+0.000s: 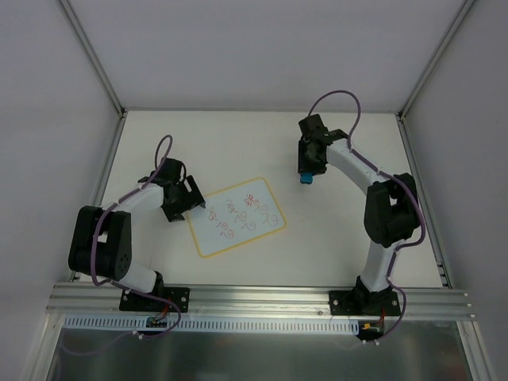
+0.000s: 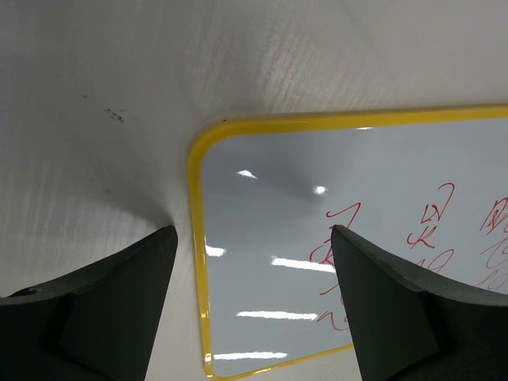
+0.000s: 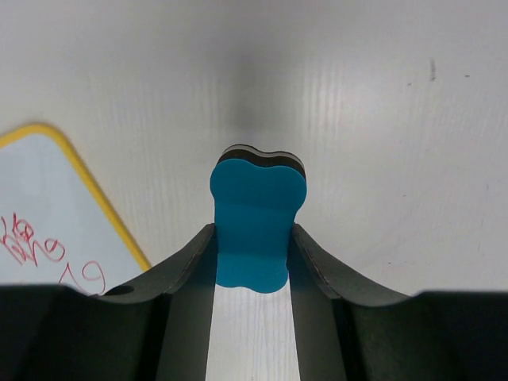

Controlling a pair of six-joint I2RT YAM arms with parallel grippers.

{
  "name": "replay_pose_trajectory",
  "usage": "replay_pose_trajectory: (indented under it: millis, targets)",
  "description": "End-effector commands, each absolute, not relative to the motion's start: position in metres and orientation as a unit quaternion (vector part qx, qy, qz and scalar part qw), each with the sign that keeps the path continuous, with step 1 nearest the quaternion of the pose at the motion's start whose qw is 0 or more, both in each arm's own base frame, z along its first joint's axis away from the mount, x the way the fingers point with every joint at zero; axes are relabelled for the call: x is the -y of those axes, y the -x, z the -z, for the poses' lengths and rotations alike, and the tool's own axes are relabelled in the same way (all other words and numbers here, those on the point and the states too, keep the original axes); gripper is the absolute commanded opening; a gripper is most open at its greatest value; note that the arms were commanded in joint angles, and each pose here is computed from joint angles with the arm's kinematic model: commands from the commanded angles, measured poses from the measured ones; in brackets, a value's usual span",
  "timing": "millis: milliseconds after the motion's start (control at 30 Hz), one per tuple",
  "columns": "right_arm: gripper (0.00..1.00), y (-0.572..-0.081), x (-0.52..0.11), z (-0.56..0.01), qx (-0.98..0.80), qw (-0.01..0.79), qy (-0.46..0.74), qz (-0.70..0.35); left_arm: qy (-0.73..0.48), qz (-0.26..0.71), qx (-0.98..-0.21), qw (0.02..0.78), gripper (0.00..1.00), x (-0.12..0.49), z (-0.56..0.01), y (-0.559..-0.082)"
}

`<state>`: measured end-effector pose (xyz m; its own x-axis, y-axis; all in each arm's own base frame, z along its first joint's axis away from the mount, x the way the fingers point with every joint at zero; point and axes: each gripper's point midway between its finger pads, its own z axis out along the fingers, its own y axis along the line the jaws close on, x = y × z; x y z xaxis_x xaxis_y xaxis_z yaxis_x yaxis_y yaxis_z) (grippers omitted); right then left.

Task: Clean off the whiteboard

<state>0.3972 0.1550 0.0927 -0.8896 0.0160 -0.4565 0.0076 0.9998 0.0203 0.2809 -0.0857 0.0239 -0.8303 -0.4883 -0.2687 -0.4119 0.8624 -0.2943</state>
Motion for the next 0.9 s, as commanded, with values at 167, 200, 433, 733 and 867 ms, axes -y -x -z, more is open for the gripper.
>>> replay_pose_trajectory:
  millis: [167,200,433,733,867]
  targets:
    - [0.2,-0.362,-0.21,-0.118,-0.95,0.268,0.154,-0.043,0.218,0.119,-0.961,0.123,0.75,0.117,-0.012,-0.269]
    - [0.21,-0.36,-0.212,-0.118,-0.949,0.268,0.16,-0.042,0.212,0.121,-0.962,0.12,0.74,0.124,-0.012,-0.266]
    - [0.21,-0.341,-0.23,-0.117,-0.942,0.267,0.201,-0.041,0.201,0.127,-0.965,0.109,0.68,0.149,-0.011,-0.26]
    - [0.2,-0.321,-0.272,-0.114,-0.925,0.265,0.268,-0.049,0.197,0.106,-0.965,0.139,0.46,0.139,-0.016,-0.259]
    - [0.2,-0.317,-0.292,-0.108,-0.919,0.26,0.29,-0.052,0.209,0.087,-0.964,0.136,0.36,0.123,-0.009,-0.26]
